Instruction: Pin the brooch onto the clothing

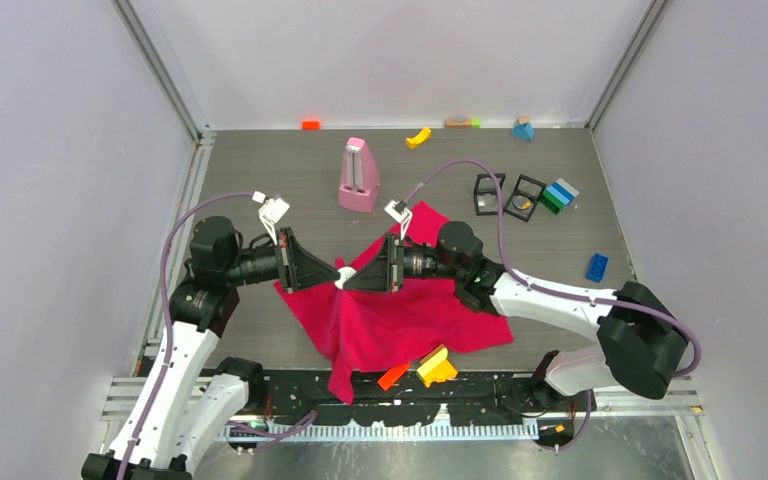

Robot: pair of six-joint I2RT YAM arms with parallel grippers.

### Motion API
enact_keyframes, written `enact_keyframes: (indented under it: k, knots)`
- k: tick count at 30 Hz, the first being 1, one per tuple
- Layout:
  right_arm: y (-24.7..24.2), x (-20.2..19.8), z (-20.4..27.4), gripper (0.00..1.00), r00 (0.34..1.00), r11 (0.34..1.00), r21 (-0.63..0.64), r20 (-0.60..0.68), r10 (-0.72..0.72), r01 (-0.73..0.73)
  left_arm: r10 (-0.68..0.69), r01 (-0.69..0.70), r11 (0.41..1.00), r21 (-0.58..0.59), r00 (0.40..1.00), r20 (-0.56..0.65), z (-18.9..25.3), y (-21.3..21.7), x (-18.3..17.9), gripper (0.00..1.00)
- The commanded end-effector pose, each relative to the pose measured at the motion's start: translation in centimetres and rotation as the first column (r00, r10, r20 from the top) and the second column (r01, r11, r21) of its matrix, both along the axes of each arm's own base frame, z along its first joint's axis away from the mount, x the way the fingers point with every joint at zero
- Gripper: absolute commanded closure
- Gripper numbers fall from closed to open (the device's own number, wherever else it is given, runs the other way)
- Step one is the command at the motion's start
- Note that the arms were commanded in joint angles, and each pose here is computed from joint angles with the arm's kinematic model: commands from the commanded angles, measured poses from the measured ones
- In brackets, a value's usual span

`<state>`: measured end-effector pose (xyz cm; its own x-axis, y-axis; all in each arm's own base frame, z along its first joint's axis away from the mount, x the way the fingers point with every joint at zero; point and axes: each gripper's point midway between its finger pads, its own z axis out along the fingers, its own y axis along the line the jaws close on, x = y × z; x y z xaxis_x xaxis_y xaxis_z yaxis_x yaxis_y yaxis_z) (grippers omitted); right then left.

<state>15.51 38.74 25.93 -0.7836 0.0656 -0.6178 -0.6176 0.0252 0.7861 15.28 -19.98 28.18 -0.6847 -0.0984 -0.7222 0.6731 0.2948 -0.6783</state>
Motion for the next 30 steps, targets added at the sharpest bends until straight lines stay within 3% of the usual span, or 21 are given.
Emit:
enact_keyframes:
  k: [1,30]
  knots:
    - [-0.2,4.7,-0.4,0.88,0.978,0.979,0.014,-0.03,-0.205,0.205,-0.142,0.144,0.989,-0.036,0.989,0.037,1.8,-0.4,-3.2,1.0]
    - [-0.8,8.0,-4.1,0.92,0.94,0.96,-0.033,-0.196,-0.279,0.278,-0.153,0.155,0.987,-0.036,0.987,0.04,1.9,-0.4,-3.3,1.0]
